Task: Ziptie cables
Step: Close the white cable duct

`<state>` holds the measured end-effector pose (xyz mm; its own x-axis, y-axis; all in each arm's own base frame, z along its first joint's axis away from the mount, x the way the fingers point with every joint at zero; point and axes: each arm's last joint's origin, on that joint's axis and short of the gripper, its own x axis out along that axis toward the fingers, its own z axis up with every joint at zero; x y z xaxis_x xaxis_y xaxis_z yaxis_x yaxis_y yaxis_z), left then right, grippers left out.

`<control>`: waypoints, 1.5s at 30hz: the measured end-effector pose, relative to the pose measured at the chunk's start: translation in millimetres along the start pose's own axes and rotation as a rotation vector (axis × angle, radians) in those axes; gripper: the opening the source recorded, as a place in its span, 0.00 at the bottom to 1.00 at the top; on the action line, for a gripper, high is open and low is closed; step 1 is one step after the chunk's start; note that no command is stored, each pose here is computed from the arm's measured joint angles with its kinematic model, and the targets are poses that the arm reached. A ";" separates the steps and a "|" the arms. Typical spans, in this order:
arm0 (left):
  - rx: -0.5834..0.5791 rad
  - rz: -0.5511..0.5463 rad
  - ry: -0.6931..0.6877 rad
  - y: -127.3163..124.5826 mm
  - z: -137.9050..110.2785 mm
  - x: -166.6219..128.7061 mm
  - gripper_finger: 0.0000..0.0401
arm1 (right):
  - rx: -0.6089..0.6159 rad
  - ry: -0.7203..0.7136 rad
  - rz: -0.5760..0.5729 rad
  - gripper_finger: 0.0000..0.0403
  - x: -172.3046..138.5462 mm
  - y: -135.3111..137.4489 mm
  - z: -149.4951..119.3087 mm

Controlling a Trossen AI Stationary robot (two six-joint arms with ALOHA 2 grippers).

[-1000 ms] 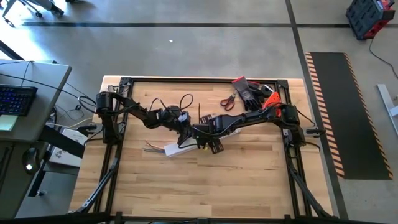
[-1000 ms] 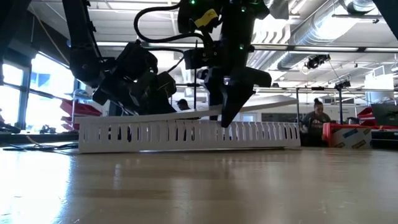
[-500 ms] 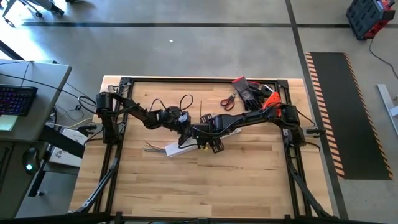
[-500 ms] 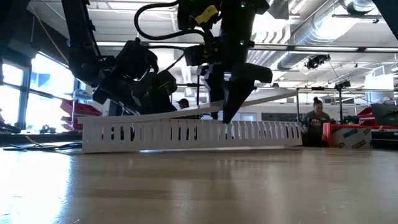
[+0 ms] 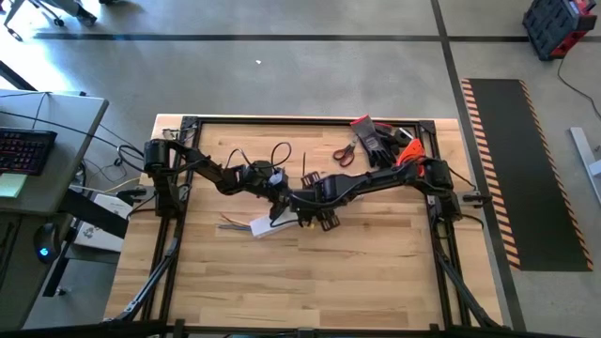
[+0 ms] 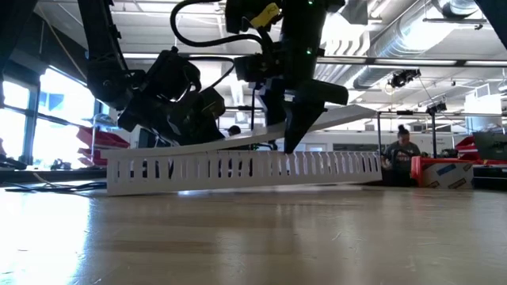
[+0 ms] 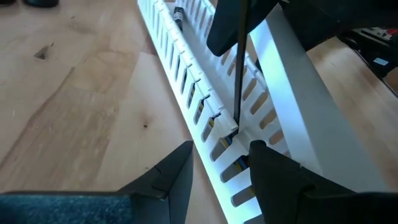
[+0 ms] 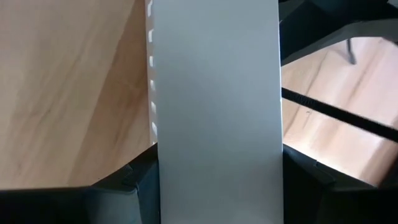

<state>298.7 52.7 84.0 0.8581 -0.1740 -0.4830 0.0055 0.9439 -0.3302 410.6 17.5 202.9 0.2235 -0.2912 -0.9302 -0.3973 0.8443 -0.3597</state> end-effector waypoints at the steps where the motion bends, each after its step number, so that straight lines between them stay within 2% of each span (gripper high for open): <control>1: 0.002 0.001 -0.001 0.0 0.1 0.0 0.33 | -0.012 0.005 -0.013 0.51 -0.2 0.0 0.0; 7: 0.015 0.008 -0.001 0.1 -0.2 -0.1 0.33 | -0.009 0.001 0.005 0.51 -0.6 1.6 0.3; 12: 0.037 0.006 -0.002 -1.2 2.6 -2.8 0.32 | 0.091 -0.030 0.062 0.51 12.1 6.7 -4.5; 16: 0.114 0.053 -0.008 -4.9 12.1 -11.7 0.29 | 0.173 -0.065 0.067 0.51 23.8 12.8 -8.2; 24: 0.341 0.284 0.047 -15.1 35.3 -48.1 0.24 | 0.240 -0.114 0.059 0.51 30.6 13.6 -5.9; 31: 0.393 0.307 0.004 -29.4 57.0 -84.5 0.25 | 0.238 -0.121 0.075 0.51 31.3 13.3 -5.8; 33: 0.399 0.285 -0.035 -33.5 62.4 -91.1 0.25 | 0.239 -0.120 0.075 0.51 31.8 13.2 -5.9; 38: 0.383 0.066 -0.108 -39.3 57.2 -87.8 0.27 | 0.263 -0.128 0.085 0.51 34.3 8.4 -7.4; 45: 0.385 -0.014 -0.054 -41.7 33.0 -56.4 0.37 | 0.367 -0.189 0.155 0.51 39.9 -9.6 -11.8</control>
<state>267.0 32.4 151.8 0.8824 -0.1823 -0.4338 0.2011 0.9796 -0.0026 412.8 -7.5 168.3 0.3580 -0.0896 -0.9294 -0.1046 0.9853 -0.1352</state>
